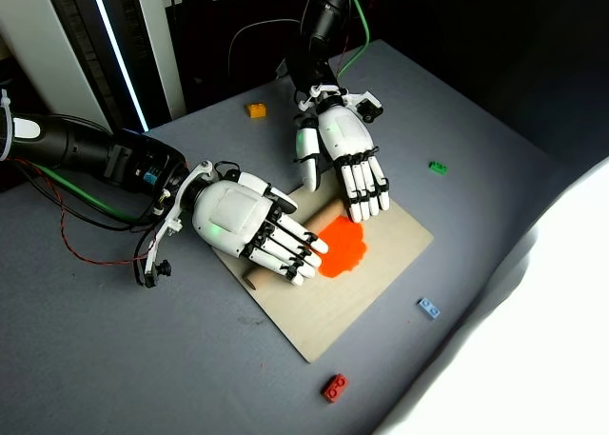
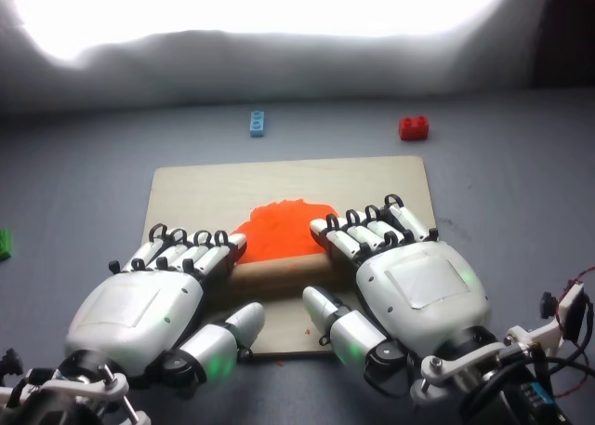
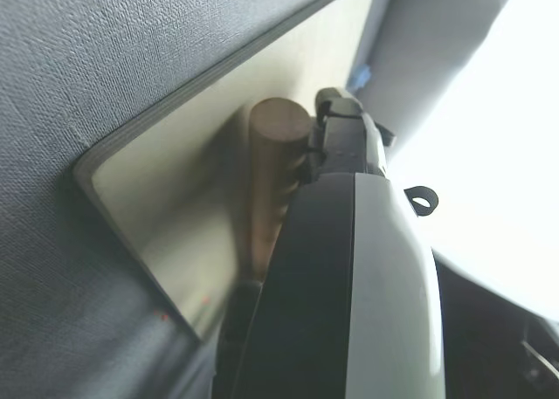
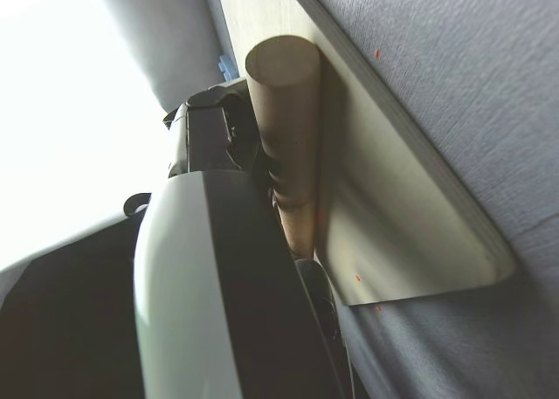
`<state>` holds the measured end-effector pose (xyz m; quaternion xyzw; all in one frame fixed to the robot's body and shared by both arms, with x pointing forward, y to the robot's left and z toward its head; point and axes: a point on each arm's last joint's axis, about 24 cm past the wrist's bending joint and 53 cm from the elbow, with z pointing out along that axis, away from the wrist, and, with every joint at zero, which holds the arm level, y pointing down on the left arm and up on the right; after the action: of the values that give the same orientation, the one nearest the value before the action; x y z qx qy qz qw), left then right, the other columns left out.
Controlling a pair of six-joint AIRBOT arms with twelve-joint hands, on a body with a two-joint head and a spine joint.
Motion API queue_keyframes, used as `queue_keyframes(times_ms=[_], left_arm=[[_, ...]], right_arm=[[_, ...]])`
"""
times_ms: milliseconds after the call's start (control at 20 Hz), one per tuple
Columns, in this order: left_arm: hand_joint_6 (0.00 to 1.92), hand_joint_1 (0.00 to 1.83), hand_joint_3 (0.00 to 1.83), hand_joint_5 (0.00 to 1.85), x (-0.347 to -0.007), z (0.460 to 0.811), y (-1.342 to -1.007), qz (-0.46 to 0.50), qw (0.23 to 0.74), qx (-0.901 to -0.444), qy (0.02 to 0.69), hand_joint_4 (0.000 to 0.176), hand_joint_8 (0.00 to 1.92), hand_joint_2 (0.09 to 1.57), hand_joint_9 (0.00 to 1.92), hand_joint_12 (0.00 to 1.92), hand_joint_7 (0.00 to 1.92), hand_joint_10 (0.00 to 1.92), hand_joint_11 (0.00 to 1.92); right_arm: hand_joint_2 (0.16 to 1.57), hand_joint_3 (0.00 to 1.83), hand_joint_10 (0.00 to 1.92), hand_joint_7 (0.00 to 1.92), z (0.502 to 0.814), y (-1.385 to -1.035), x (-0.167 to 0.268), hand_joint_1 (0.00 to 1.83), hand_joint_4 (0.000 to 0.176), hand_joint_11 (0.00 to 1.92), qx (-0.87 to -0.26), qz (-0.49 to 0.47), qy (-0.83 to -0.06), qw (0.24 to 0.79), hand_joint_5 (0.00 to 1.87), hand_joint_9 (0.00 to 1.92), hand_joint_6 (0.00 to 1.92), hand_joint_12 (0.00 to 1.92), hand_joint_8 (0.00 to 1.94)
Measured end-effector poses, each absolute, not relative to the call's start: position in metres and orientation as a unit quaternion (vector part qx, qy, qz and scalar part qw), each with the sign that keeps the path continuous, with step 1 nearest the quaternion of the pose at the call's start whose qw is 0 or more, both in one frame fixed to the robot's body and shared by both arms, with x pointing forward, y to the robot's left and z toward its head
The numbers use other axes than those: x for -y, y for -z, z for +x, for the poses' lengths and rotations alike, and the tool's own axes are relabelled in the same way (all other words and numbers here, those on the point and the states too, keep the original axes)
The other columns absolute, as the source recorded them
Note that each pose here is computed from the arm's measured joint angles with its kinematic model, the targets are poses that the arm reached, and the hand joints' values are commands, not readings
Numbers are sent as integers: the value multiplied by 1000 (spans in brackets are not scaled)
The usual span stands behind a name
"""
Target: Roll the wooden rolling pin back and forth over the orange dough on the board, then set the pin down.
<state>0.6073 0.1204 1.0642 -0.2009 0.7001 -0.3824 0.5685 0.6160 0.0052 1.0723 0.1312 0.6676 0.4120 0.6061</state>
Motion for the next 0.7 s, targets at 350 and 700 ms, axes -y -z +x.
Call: queue_keyframes(times_ms=[350, 700], left_arm=[[2, 0, 0, 188, -120, 600, -1062, -200, 561, -706, 384, 0, 0, 1504, 188, 304, 252, 1, 0], [4, 0, 0, 200, -120, 599, -1063, -200, 561, -706, 384, 0, 1, 1508, 202, 354, 262, 3, 0]], right_arm=[[1455, 0, 16, 408, 609, -1070, -6, 0, 0, 0, -669, 124, -413, 605, 357, 407, 9, 927, 4], [1455, 0, 12, 398, 608, -1070, -6, 0, 0, 0, -670, 125, -413, 604, 356, 402, 7, 885, 7]])
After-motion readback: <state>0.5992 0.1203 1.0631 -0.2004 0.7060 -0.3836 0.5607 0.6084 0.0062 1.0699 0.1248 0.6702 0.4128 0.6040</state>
